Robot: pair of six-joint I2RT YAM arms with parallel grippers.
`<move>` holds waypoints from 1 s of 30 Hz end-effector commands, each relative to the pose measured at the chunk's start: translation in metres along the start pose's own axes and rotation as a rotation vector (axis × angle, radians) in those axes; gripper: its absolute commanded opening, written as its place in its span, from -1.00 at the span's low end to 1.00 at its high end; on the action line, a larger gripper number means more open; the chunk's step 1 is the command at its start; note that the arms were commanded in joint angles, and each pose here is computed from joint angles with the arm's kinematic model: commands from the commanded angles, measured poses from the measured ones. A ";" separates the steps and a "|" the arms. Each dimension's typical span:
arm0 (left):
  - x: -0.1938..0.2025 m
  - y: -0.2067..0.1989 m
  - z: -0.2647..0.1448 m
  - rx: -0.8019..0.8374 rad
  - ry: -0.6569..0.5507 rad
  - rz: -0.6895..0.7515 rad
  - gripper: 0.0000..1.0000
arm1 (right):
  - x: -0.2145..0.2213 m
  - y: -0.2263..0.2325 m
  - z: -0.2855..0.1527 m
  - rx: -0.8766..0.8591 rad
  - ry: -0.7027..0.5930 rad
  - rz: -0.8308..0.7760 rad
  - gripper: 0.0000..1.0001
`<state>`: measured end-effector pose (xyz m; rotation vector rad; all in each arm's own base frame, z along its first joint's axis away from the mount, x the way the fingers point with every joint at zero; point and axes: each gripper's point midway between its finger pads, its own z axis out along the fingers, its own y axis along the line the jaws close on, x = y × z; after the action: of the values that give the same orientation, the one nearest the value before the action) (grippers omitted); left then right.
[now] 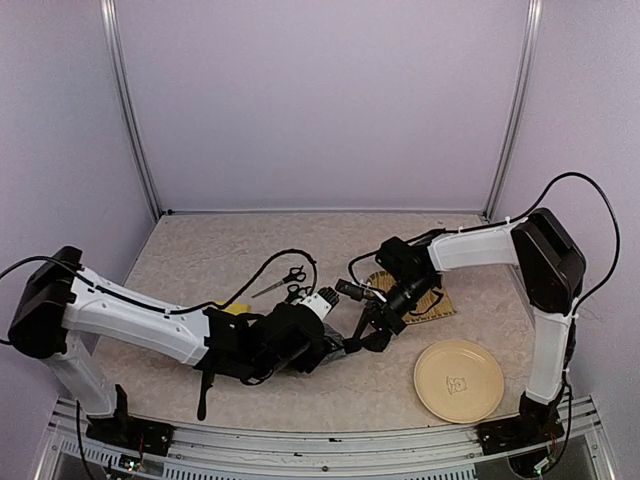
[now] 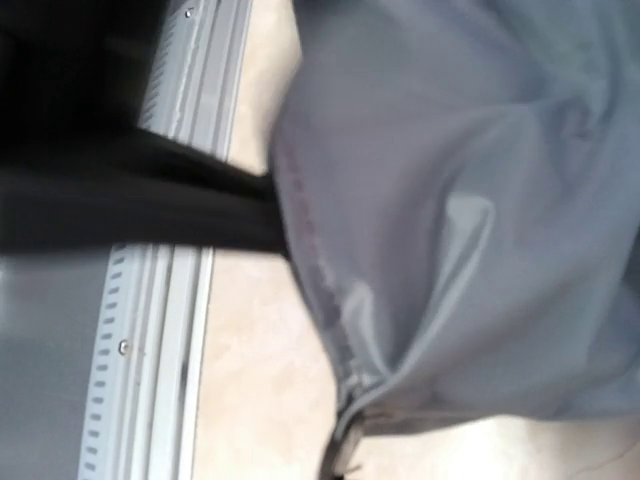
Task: Sort the hair-cutting tools
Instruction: Adjust the electric hair clipper in the kit bag.
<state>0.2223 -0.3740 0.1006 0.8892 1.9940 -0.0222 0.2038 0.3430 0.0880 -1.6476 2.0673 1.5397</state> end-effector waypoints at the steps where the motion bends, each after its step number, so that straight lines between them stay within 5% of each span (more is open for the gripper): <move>1: -0.009 0.008 -0.040 0.088 0.004 -0.135 0.59 | -0.010 0.006 -0.011 0.001 -0.035 0.001 -0.99; 8: 0.040 0.036 -0.072 0.104 0.144 -0.477 0.58 | -0.011 0.002 -0.011 0.019 -0.041 -0.001 -0.98; 13: 0.057 0.041 -0.096 0.227 0.130 -0.667 0.58 | -0.010 0.000 -0.010 0.022 -0.039 -0.005 -0.97; 23: 0.093 0.038 -0.088 0.312 0.189 -0.717 0.43 | -0.010 -0.003 -0.009 0.022 -0.037 -0.003 -0.95; 27: 0.101 0.036 -0.081 0.291 0.219 -0.693 0.15 | -0.009 -0.004 -0.008 0.022 -0.035 -0.002 -0.95; 30: 0.090 0.038 -0.081 0.296 0.183 -0.674 -0.25 | -0.011 -0.002 -0.009 0.016 -0.037 0.001 -0.97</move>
<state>0.1510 -0.2557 0.0807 0.3417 2.4646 -0.6064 0.2118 0.3426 0.0876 -1.6089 2.0891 1.5280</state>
